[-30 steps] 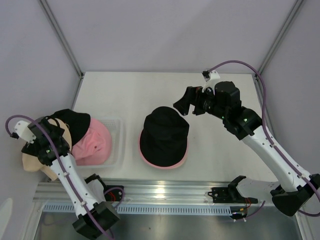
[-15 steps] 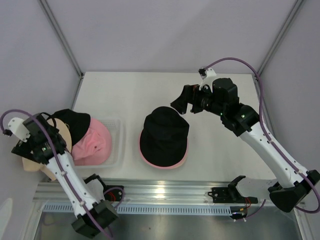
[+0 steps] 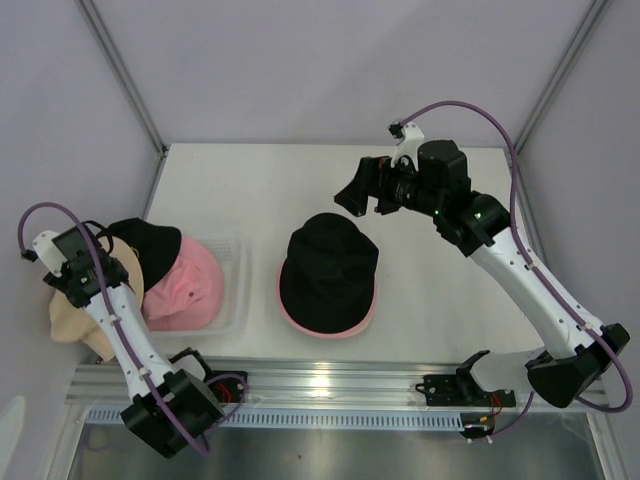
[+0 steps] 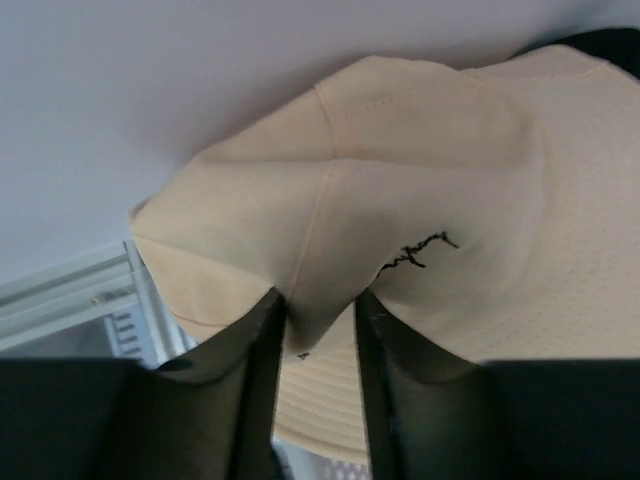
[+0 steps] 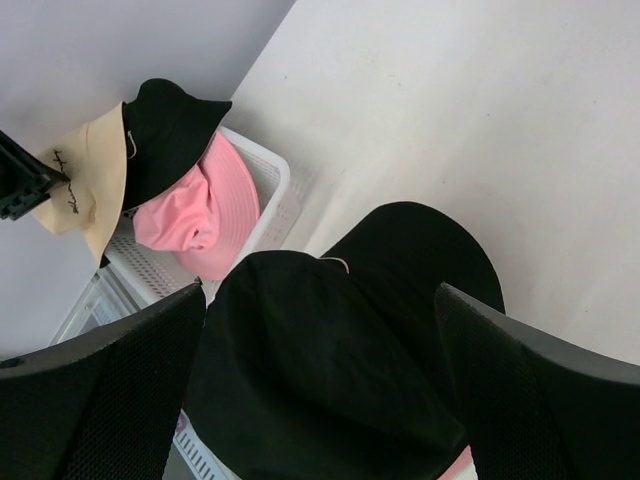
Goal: Stack the hats
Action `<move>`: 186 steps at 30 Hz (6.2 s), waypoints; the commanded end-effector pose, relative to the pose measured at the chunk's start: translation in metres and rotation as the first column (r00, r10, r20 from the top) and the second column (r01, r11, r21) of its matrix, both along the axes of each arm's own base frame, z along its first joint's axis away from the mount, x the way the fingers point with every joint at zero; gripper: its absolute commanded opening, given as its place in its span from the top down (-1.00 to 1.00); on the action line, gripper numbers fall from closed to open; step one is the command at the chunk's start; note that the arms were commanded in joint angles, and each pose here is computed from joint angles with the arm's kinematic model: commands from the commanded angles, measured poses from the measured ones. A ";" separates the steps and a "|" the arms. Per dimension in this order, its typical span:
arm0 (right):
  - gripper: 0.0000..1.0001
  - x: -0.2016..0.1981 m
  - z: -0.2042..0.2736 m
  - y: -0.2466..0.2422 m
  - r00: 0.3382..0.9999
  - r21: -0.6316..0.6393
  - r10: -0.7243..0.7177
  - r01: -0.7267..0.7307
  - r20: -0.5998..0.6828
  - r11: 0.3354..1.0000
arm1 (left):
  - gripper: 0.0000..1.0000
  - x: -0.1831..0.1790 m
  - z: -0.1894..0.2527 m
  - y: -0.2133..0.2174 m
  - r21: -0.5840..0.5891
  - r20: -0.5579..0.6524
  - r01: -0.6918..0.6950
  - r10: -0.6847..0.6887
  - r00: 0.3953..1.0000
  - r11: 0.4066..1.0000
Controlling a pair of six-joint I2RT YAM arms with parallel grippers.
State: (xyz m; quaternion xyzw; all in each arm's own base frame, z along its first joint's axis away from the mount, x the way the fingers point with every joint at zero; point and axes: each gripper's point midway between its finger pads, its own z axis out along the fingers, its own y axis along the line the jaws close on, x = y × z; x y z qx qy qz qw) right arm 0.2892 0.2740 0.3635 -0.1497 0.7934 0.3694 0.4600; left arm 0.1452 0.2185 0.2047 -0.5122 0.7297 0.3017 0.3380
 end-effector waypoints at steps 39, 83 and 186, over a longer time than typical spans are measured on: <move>-0.99 0.027 0.034 -0.126 0.909 0.183 -0.407 0.417 -0.089 0.890 | 0.99 0.060 0.253 -0.382 0.372 0.402 0.858 -0.771 -0.493 -0.354; -0.99 -0.014 -0.056 -0.121 0.900 0.213 -0.297 0.373 -0.320 0.903 | 0.72 0.023 0.117 -0.489 -0.032 0.208 0.820 -0.806 -0.554 -0.572; 1.00 -0.066 -0.136 -0.084 0.898 0.408 -0.304 0.419 -0.319 0.811 | 0.99 0.077 0.061 -0.429 -0.152 0.846 0.987 -0.522 0.105 -0.047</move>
